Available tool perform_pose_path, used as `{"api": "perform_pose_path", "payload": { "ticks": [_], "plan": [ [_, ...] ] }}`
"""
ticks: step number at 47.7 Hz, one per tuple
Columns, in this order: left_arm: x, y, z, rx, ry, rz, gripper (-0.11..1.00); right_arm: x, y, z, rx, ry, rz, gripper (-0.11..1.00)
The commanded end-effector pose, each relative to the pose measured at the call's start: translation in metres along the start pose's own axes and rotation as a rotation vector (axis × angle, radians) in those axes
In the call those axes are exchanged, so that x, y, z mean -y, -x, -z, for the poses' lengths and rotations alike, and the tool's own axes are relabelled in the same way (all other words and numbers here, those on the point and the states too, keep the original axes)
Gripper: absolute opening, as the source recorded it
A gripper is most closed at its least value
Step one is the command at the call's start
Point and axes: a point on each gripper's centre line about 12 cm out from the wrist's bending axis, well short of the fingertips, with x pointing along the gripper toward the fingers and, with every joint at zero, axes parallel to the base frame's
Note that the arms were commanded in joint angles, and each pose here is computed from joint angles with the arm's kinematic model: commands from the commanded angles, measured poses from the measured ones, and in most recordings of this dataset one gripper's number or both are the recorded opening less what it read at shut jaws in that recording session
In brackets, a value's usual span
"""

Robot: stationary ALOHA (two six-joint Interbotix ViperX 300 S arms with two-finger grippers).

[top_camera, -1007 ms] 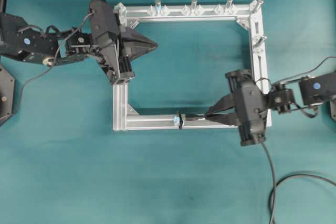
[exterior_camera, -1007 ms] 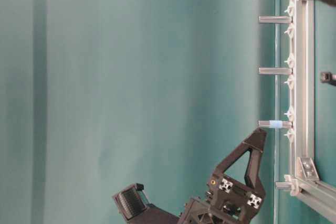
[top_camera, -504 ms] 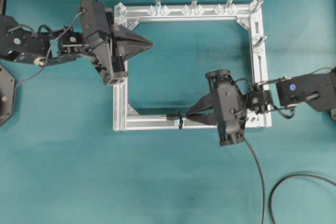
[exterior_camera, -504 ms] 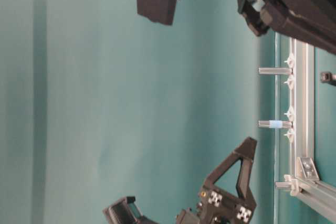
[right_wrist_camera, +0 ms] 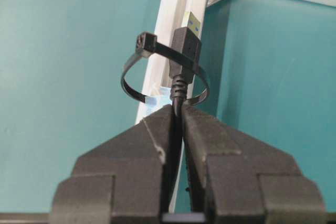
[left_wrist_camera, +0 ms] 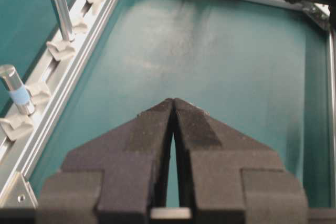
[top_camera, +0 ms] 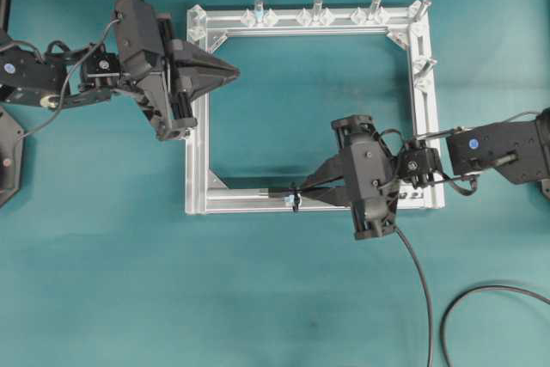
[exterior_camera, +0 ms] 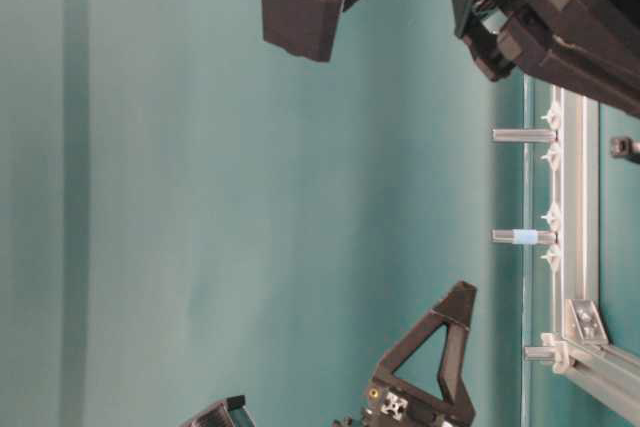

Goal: Insert the wire through the string loop located in the center.
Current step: 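Push the USB plug leftward through the zip-tie loop with the right gripper, then move the left gripper right toward the plug emerging from the loop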

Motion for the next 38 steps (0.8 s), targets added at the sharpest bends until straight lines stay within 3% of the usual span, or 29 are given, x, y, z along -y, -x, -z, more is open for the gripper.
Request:
{"api": "perform_pose_path", "payload": {
  "ticks": [1,38],
  "plan": [
    [0.003,0.001,-0.01,0.029,-0.005,0.01,0.0,0.001,0.001,-0.013,0.041,0.002,0.001,0.08],
    [0.069,0.009,0.003,-0.066,-0.08,0.193,0.0,0.001,0.001,-0.013,0.043,0.003,0.0,0.08]
  ]
}}
